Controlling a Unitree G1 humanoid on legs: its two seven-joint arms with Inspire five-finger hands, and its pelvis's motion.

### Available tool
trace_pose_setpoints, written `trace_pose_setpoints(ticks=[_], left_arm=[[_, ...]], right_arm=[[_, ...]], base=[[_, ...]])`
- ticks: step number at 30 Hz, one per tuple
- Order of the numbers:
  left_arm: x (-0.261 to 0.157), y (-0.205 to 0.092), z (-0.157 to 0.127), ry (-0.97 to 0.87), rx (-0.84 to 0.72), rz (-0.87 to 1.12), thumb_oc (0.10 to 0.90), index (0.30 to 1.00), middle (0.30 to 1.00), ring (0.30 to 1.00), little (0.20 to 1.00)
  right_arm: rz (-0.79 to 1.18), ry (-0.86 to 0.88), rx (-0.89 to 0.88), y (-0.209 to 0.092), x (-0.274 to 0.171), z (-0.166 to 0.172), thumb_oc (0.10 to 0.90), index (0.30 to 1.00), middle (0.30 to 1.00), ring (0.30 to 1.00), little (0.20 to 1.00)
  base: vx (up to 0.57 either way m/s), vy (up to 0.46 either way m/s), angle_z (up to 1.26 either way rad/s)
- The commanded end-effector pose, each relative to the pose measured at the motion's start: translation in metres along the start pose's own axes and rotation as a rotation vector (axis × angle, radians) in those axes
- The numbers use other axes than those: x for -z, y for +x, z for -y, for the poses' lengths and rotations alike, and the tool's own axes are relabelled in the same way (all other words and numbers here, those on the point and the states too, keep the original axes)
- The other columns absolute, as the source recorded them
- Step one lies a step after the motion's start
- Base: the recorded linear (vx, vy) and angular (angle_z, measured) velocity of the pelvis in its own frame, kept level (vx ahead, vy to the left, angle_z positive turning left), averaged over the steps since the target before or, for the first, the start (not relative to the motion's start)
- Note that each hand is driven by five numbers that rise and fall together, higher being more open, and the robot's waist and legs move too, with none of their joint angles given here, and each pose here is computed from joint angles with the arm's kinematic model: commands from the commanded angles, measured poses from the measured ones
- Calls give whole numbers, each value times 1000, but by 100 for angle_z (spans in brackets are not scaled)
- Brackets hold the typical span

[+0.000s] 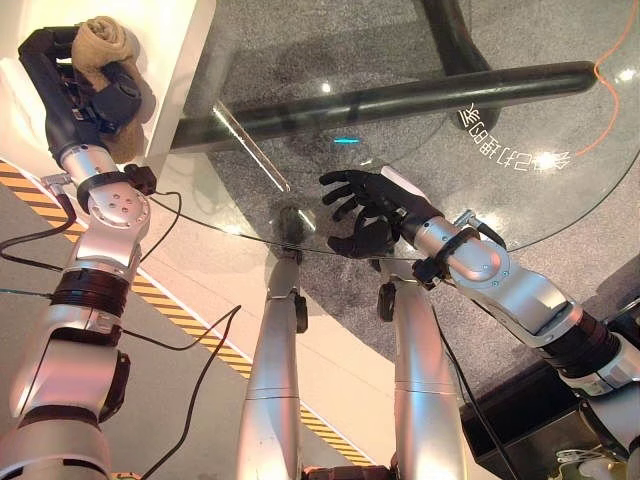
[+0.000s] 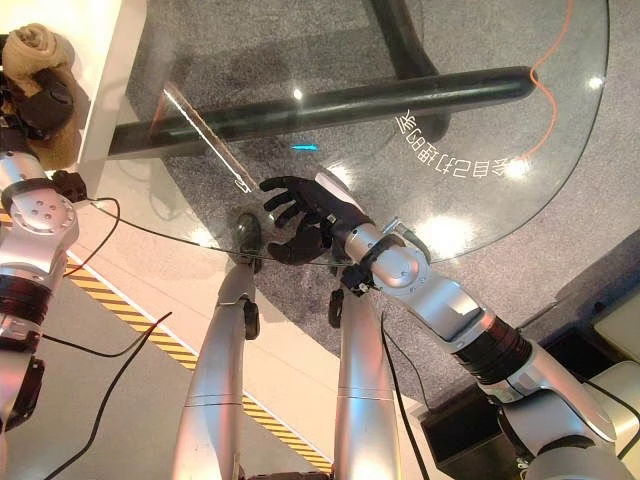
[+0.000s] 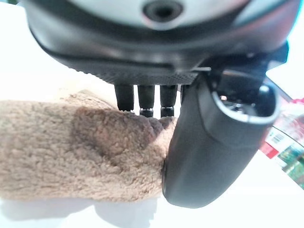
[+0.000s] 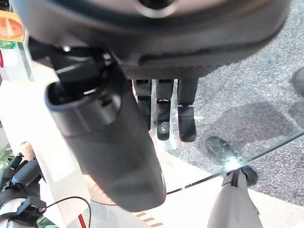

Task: Wipe the table with a cloth and put it in the basket.

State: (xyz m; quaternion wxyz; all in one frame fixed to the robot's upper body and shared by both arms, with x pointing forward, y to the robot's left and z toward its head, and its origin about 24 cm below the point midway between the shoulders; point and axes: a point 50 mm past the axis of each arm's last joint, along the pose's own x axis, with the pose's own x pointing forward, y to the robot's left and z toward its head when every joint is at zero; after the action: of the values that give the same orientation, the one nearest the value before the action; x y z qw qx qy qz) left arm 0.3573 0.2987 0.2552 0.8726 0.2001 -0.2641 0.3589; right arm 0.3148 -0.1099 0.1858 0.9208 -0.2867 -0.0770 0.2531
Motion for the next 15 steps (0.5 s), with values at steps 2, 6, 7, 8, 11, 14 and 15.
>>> trace_pose_setpoints(ticks=[2, 6, 7, 8, 11, 14, 15], left_arm=[[2, -2, 10, -21, 66, -30, 800, 900, 900, 900, 900], [8, -2, 6, 6, 50, -50, 800, 900, 900, 900, 900], [8, -2, 6, 9, 50, -50, 800, 900, 900, 900, 900], [10, -2, 4, 15, 46, -54, 800, 900, 900, 900, 900], [14, -3, 0, 31, 31, -66, 800, 900, 900, 900, 900], [18, -6, -2, 43, 20, -73, 800, 900, 900, 900, 900], [20, -5, -4, 53, 17, -74, 800, 900, 900, 900, 900]], right_arm=[[-99, 7, -4, -1, 26, -10, 800, 900, 900, 900, 900], [-100, 8, -12, -2, 27, -12, 800, 900, 900, 900, 900], [-100, 8, -13, -2, 27, -12, 800, 900, 900, 900, 900], [-101, 8, -14, -3, 28, -14, 800, 900, 900, 900, 900], [-99, 8, -16, -6, 29, -16, 800, 900, 900, 900, 900], [-97, 9, -17, -8, 31, -18, 800, 900, 900, 900, 900], [-97, 10, -18, -8, 31, -19, 800, 900, 900, 900, 900]], base=[[2, -14, 2], [0, 0, 0], [0, 0, 0], [0, 0, 0], [0, 0, 0], [-7, -22, 0], [0, 0, 0]])
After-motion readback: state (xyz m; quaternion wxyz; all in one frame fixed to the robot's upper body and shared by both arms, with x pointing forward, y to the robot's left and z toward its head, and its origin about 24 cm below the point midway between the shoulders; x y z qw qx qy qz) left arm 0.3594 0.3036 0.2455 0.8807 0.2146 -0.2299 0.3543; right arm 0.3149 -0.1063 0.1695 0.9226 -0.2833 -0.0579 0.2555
